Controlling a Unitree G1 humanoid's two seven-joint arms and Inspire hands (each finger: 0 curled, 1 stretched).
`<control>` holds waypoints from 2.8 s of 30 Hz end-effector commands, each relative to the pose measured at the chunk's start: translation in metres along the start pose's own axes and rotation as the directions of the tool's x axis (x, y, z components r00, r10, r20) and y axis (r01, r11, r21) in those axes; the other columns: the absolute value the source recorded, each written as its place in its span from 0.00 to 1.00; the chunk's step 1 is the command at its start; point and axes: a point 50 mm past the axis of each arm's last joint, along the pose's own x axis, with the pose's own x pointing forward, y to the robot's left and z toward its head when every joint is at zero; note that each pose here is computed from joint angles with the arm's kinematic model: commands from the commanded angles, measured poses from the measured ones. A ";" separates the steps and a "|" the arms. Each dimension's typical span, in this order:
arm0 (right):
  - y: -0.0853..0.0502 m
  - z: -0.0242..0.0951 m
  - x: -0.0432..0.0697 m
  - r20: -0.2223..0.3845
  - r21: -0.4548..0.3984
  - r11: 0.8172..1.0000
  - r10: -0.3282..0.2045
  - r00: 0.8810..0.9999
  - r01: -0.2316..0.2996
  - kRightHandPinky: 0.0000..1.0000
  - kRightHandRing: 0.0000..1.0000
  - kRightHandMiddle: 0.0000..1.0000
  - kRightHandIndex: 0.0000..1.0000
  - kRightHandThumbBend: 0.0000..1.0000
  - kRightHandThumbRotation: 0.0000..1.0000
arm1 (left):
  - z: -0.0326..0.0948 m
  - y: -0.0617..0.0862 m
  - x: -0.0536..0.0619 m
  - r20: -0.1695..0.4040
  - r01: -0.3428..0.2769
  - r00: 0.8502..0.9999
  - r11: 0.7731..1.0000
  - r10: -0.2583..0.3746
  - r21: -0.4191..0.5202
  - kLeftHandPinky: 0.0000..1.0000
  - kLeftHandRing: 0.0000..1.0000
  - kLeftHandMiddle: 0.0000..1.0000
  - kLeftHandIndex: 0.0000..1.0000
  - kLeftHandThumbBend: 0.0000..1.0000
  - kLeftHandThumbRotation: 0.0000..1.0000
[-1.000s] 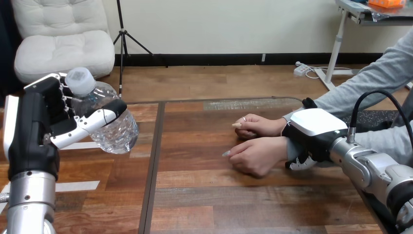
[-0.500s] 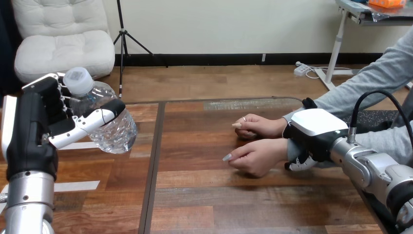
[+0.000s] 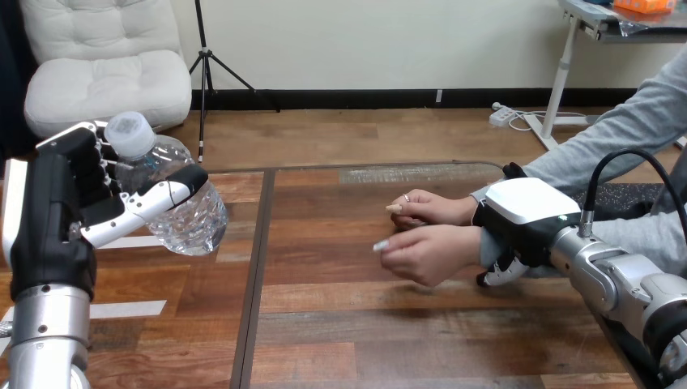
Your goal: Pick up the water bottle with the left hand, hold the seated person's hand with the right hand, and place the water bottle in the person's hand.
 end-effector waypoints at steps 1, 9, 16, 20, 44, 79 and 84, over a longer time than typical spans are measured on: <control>-0.021 -0.003 0.003 -0.022 0.026 0.996 -0.089 0.996 0.090 0.12 0.18 0.25 0.29 0.65 0.04 | 0.023 -0.001 0.009 0.124 0.001 0.992 1.000 0.001 -0.010 0.28 0.34 0.39 0.40 0.70 0.00; -0.022 -0.003 0.003 -0.024 0.059 0.994 -0.091 0.996 0.092 0.14 0.19 0.26 0.30 0.67 0.01 | 0.023 -0.001 0.009 0.124 0.000 0.992 1.000 0.001 -0.005 0.28 0.34 0.39 0.40 0.70 0.00; -0.022 -0.004 0.003 -0.032 0.077 0.993 -0.088 0.996 0.090 0.14 0.20 0.27 0.30 0.66 0.00 | 0.023 -0.002 0.009 0.122 -0.001 0.992 1.000 0.003 -0.014 0.28 0.34 0.39 0.40 0.70 0.00; -0.022 -0.004 0.003 -0.031 0.082 0.992 -0.092 0.995 0.095 0.14 0.20 0.27 0.30 0.66 0.00 | 0.023 -0.002 0.008 0.118 -0.002 0.993 1.000 0.004 -0.019 0.28 0.34 0.39 0.40 0.69 0.00; -0.024 -0.004 0.003 -0.031 0.098 0.991 -0.086 0.996 0.089 0.15 0.20 0.27 0.30 0.64 0.00 | 0.021 -0.001 0.008 0.120 -0.003 0.993 1.000 0.004 -0.004 0.28 0.34 0.39 0.40 0.69 0.00; -0.030 -0.004 0.003 -0.016 0.102 0.988 -0.111 0.994 0.112 0.15 0.21 0.28 0.30 0.62 0.00 | 0.020 -0.004 0.008 0.117 0.007 0.993 0.999 -0.003 -0.037 0.28 0.34 0.39 0.40 0.70 0.00; -0.033 -0.004 0.003 -0.012 0.111 0.986 -0.125 0.992 0.125 0.14 0.19 0.26 0.29 0.62 0.00 | 0.020 -0.004 0.008 0.110 0.003 0.994 0.999 0.002 -0.041 0.28 0.34 0.39 0.40 0.70 0.00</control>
